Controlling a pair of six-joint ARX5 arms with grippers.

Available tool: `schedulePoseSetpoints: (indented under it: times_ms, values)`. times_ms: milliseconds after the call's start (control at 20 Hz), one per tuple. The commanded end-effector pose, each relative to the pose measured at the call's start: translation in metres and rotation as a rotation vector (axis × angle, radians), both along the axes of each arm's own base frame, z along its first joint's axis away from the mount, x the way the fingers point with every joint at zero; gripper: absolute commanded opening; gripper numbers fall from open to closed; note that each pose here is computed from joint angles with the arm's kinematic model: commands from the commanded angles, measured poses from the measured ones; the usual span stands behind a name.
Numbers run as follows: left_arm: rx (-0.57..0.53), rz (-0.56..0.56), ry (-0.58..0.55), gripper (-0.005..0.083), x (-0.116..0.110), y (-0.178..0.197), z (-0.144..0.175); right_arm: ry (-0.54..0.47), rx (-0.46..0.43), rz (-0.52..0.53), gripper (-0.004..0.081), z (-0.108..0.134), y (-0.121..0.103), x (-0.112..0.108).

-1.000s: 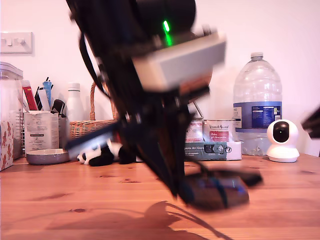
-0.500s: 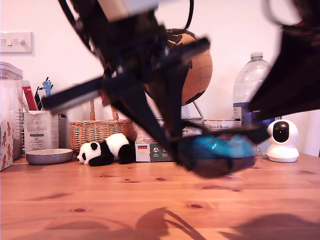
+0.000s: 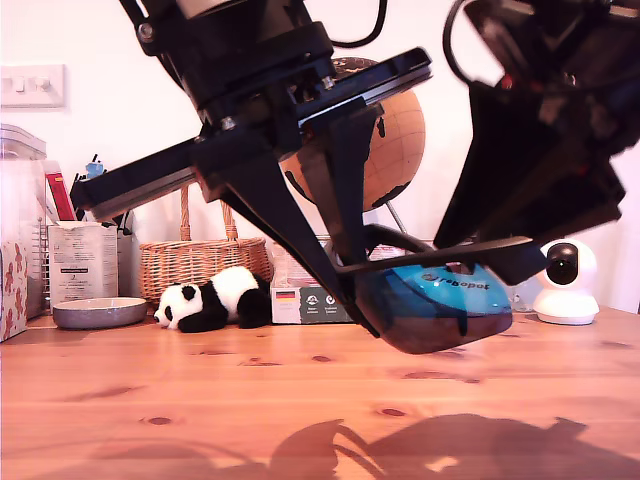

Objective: Pick up the sunglasses and open them, then place them back on the table

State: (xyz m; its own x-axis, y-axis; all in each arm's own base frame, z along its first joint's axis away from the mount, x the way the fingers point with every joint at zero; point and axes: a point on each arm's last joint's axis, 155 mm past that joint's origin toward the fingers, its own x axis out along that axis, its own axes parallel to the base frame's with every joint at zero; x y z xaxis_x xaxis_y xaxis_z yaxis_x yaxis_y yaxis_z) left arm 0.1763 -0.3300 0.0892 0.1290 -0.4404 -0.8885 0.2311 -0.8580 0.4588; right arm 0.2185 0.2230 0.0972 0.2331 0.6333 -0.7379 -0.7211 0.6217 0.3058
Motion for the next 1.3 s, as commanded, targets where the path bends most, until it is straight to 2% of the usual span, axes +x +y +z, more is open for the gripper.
schedulePoseSetpoints:
  times_ms: [0, 400, 650, 850, 1250]
  values:
    - [-0.008, -0.03, -0.016, -0.0019, -0.001, -0.004, 0.002, -0.018, -0.002, 0.026, 0.027, 0.001, 0.004, 0.001]
    - [-0.004, -0.018, -0.014, -0.0019, 0.003, -0.001, 0.001, -0.079, -0.031, 0.126, 0.0269, 0.019, 0.005, 0.0]
    - [-0.038, -0.04, -0.046, -0.0019, 0.006, -0.009, 0.008, -0.098, 0.004, 0.224, 0.0269, 0.023, 0.014, -0.01]
    - [-0.068, -0.062, -0.052, -0.0019, 0.002, -0.012, 0.017, -0.132, 0.01, 0.223, 0.0269, 0.027, 0.015, -0.004]
    - [-0.113, -0.074, -0.071, -0.0019, -0.002, -0.014, 0.034, -0.161, -0.061, 0.137, 0.0269, 0.021, 0.004, 0.012]
